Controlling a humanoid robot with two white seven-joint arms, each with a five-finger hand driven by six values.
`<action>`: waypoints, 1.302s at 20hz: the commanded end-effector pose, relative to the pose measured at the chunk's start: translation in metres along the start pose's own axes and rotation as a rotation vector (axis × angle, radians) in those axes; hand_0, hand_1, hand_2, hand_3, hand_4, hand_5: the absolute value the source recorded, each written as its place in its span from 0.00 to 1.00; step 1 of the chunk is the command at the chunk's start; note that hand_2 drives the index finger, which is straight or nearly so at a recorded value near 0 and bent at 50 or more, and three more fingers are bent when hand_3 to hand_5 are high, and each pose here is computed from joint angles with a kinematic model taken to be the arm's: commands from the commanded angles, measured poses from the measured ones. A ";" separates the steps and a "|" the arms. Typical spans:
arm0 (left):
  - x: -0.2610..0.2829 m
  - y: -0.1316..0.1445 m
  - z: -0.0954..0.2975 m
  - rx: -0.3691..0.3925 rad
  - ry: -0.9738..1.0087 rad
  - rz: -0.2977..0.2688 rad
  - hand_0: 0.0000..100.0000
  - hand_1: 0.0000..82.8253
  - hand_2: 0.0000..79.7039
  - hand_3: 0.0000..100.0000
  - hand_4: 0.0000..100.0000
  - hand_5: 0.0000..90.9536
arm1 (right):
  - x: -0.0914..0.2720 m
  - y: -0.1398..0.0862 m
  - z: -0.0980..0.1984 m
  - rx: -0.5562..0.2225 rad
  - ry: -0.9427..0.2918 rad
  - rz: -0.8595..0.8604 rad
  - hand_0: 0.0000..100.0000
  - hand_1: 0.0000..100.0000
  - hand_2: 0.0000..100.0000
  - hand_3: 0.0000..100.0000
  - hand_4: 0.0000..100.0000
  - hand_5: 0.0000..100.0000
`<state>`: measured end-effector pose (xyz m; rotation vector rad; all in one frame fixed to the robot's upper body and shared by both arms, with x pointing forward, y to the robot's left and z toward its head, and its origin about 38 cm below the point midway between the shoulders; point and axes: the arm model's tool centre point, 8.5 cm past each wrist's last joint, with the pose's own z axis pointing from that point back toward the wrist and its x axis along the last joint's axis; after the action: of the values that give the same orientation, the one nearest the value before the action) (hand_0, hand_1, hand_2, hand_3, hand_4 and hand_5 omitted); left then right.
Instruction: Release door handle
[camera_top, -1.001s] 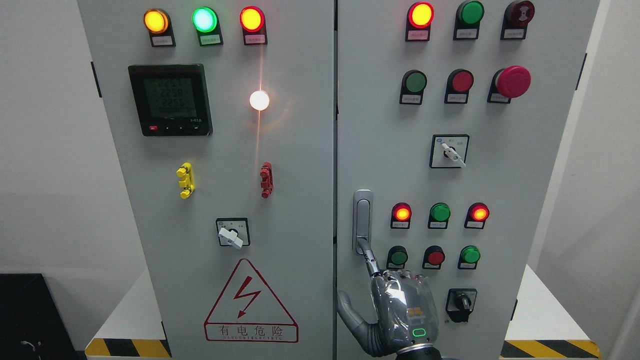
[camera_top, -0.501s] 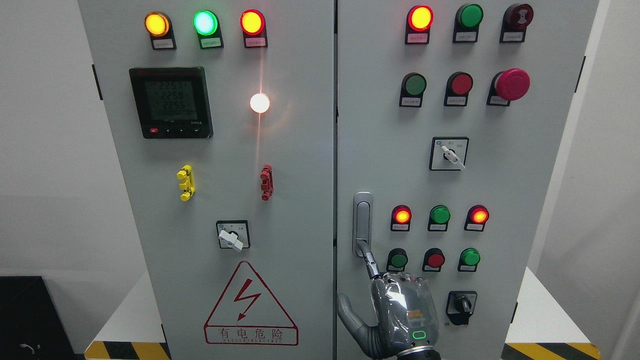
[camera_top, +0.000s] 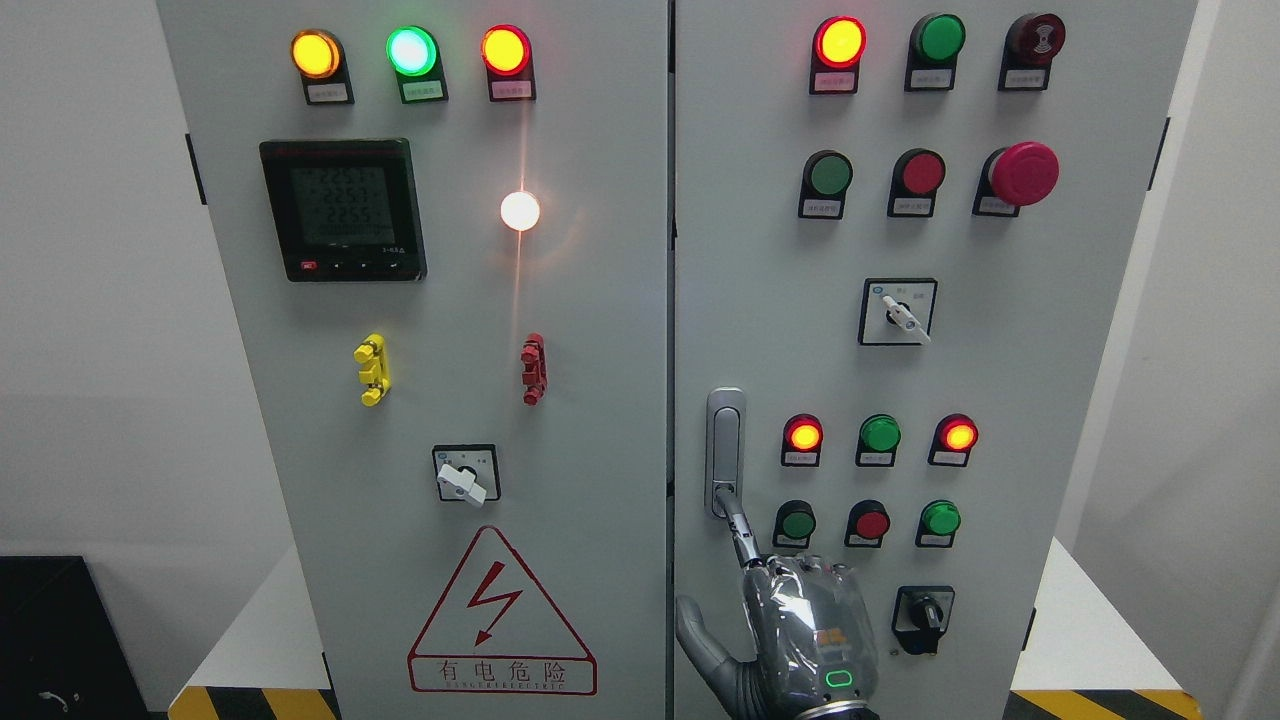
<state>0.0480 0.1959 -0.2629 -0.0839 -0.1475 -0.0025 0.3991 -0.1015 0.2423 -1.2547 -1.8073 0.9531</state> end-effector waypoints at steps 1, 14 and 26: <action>0.000 0.000 0.000 -0.001 -0.001 0.000 0.12 0.67 0.00 0.00 0.00 0.00 | 0.000 0.002 0.001 0.009 0.002 -0.001 0.48 0.17 0.00 0.95 0.96 1.00; 0.000 0.000 0.000 -0.001 -0.001 0.000 0.12 0.67 0.00 0.00 0.00 0.00 | 0.000 0.004 0.003 0.031 0.001 -0.002 0.49 0.17 0.00 0.96 0.97 1.00; 0.000 0.000 0.000 -0.001 -0.001 0.000 0.12 0.67 0.00 0.00 0.00 0.00 | -0.002 0.007 0.008 0.043 0.009 0.000 0.48 0.17 0.00 0.96 0.97 1.00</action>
<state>0.0481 0.1959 -0.2629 -0.0839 -0.1476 -0.0025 0.3971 -0.1013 0.2334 -1.2256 -1.7722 0.9838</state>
